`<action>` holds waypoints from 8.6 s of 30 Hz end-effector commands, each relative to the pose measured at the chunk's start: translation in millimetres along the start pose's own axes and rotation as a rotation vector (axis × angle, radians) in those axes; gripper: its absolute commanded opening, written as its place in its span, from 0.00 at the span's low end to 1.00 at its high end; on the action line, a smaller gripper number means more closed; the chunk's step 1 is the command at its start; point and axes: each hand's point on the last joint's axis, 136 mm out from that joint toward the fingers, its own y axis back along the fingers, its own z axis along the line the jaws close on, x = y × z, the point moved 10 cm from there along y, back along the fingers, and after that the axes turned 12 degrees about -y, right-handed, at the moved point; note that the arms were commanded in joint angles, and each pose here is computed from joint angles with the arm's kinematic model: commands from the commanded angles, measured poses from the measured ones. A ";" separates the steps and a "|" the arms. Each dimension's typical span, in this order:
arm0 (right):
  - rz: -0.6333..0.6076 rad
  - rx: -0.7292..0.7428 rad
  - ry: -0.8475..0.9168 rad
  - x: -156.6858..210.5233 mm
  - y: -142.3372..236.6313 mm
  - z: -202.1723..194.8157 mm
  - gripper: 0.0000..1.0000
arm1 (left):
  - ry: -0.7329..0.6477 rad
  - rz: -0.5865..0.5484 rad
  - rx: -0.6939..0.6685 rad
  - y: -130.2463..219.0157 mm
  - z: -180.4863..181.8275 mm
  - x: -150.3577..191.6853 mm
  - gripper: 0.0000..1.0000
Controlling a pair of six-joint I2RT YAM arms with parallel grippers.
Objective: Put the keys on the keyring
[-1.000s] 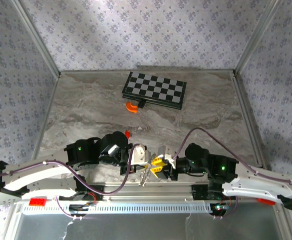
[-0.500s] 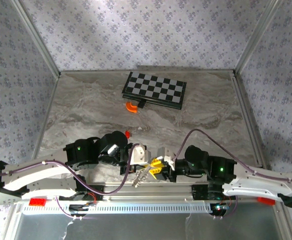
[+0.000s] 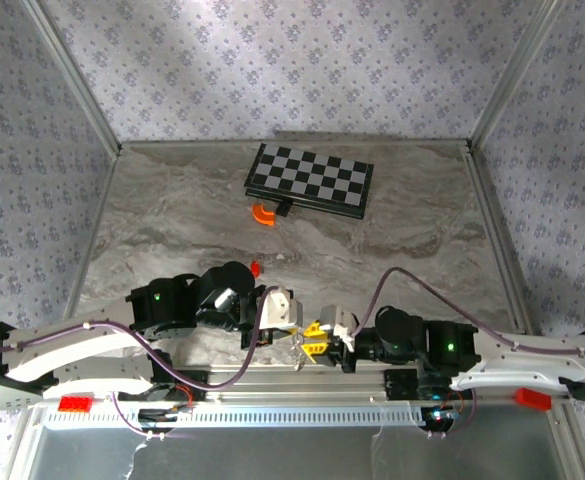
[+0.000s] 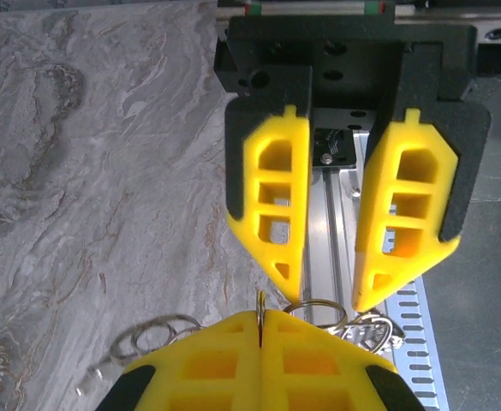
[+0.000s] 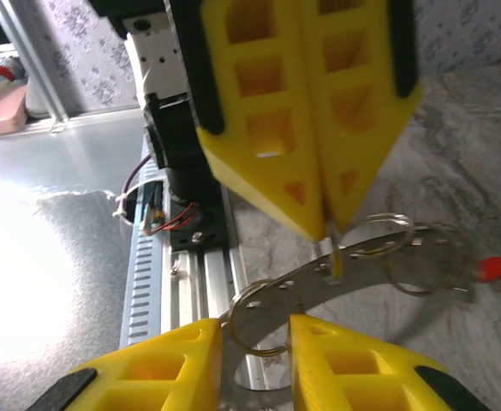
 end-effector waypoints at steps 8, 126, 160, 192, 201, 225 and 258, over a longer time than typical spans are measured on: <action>-0.110 0.019 0.044 -10.8 8.0 -0.1 0.26 | -0.025 -0.084 0.003 11.4 0.0 -15.0 0.00; -0.197 0.025 0.063 -34.3 23.7 3.1 0.29 | 0.015 -0.352 -0.120 57.5 -9.7 -19.2 0.00; -0.045 0.033 0.141 -55.9 -8.5 8.3 0.31 | -0.007 -0.080 -0.101 31.2 -6.6 -1.1 0.00; -0.342 -0.135 0.090 -59.6 13.5 -0.1 0.00 | 0.053 -0.451 -0.180 48.5 -12.2 -2.8 0.35; -0.424 -0.189 0.066 -65.2 5.7 -3.8 0.00 | 0.030 -0.487 -0.175 42.2 -9.1 -11.2 0.28; -0.456 -0.245 0.090 -66.1 9.0 -0.1 0.00 | 0.028 -0.529 -0.218 43.3 -7.6 -10.7 0.14; -0.526 -0.293 0.056 -65.7 7.1 -5.7 0.00 | 0.071 -0.569 -0.190 41.8 -10.6 -6.7 0.20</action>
